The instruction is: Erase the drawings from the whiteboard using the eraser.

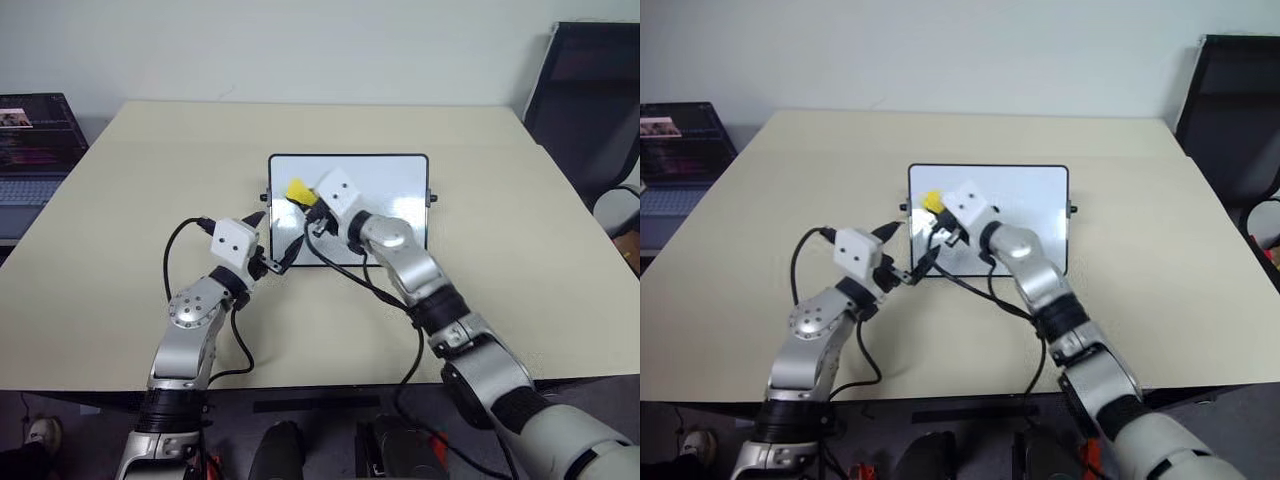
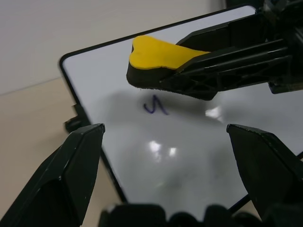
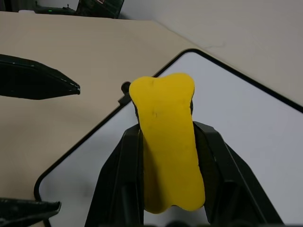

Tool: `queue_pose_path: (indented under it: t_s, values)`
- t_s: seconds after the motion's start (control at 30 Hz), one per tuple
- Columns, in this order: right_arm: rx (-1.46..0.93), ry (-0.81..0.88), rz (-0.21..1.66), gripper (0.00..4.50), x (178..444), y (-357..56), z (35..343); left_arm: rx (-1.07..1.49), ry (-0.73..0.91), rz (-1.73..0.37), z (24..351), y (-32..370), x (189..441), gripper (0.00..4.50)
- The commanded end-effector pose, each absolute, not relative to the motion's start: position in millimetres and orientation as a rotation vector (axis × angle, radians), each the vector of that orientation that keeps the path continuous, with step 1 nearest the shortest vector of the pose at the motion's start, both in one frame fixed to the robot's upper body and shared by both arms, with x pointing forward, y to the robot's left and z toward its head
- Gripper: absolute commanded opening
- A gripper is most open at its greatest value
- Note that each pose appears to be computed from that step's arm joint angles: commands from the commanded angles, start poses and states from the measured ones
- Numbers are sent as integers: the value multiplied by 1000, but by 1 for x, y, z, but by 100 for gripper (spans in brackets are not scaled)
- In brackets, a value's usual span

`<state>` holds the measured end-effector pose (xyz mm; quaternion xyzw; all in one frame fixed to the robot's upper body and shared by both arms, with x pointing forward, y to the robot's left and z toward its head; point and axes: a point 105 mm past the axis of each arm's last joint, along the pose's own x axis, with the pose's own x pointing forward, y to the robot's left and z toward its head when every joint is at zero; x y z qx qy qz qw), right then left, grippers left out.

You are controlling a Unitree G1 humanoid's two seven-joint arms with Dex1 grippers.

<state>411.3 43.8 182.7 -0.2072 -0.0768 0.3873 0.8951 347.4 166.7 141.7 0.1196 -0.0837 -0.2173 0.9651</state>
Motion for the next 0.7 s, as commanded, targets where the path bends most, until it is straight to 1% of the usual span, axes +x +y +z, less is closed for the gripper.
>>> queue_pose_path:
  t_s: [0.03,0.17,0.23,0.33,0.4,0.53,0.7]
  values:
    - [-468,-208,769,113,421,50,196,258,-190,-381,149,181,341,450]
    - [-505,-195,735,113,431,50,196,263,-181,-364,145,185,337,450]
    - [-531,-174,691,113,439,44,193,265,-179,-364,145,185,335,450]
    - [-572,-137,615,113,449,30,185,266,-180,-366,145,183,334,450]
    - [-585,-108,598,113,451,24,176,272,-182,-367,146,183,333,450]
    - [-615,-63,673,113,441,29,148,287,-187,-380,147,182,333,450]
    - [-680,-16,825,113,413,43,103,286,-190,-382,148,184,333,450]
